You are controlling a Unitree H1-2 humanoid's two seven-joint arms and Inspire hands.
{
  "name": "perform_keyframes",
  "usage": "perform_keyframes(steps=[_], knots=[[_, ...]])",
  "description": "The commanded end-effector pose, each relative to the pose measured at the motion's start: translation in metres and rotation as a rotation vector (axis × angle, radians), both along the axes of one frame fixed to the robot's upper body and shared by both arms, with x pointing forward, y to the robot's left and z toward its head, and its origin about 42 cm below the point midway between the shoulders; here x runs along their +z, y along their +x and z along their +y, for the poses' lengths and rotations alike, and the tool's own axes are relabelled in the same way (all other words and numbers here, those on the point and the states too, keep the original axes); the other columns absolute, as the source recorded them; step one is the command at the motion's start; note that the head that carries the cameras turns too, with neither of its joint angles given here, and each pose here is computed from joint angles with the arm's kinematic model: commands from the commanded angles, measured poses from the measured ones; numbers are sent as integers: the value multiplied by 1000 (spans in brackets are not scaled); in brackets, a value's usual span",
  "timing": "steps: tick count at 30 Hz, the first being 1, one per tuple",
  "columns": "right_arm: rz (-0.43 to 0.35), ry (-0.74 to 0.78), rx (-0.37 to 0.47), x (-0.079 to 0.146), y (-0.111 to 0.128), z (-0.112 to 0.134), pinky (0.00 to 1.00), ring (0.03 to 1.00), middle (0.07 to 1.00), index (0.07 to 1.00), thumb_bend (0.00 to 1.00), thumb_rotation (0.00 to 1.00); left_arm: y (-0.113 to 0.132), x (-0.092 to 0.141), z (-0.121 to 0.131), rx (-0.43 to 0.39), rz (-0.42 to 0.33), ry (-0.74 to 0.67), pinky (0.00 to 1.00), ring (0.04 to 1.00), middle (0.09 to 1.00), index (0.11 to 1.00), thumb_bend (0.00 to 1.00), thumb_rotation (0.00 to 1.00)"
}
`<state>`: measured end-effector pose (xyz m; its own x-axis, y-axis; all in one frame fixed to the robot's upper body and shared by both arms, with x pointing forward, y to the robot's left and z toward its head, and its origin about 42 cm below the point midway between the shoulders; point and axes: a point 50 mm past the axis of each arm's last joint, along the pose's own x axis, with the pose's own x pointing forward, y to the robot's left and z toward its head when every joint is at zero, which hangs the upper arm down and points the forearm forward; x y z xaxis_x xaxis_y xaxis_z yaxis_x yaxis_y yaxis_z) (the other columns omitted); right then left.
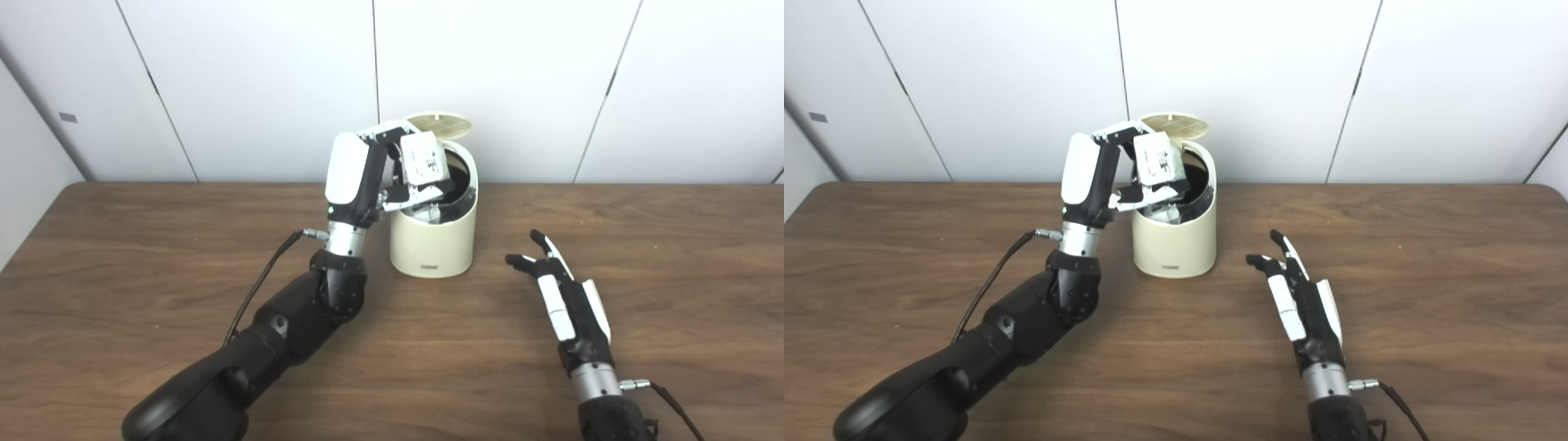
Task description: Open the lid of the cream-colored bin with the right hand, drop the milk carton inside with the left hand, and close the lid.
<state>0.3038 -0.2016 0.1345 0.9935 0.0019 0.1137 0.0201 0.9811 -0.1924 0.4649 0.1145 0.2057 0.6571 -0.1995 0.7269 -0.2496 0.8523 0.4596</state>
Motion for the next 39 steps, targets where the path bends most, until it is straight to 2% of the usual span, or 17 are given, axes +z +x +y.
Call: perform_keyframes(steps=[1, 10, 19, 24, 26, 28, 29, 39], knots=[[-75, 12, -10, 11, 5, 1, 912, 836, 752, 930, 534, 1000, 6, 26, -2, -10, -91, -31, 359, 451, 496, 478, 478, 0], [-78, 31, -20, 9, 4, 0, 933, 846, 747, 928, 525, 1000, 5, 21, -3, -10, -84, -20, 360, 448, 493, 481, 478, 0], [-80, 10, -29, 10, 5, 0, 896, 822, 735, 922, 509, 1000, 6, 20, -2, 0, -88, -15, 361, 443, 500, 484, 479, 0], [-78, 26, -30, 10, 5, 1, 908, 820, 732, 918, 493, 1000, 6, 21, -1, -25, -55, -9, 321, 431, 530, 510, 475, 0], [-79, 29, -30, 10, 5, 1, 911, 822, 733, 918, 495, 1000, 6, 23, -1, -35, -44, -8, 379, 423, 522, 501, 497, 0], [-78, 35, -32, 10, 5, 1, 917, 824, 730, 916, 485, 1000, 6, 24, -1, -50, -28, -6, 410, 465, 501, 489, 519, 0], [-78, 36, -33, 10, 5, 1, 920, 826, 728, 913, 485, 1000, 7, 24, 0, -55, -22, -2, 418, 474, 521, 488, 522, 34], [-82, 15, -41, 12, 6, 2, 913, 820, 721, 916, 429, 1000, 6, 24, 1, -76, 7, 10, 414, 474, 536, 488, 524, 61]])
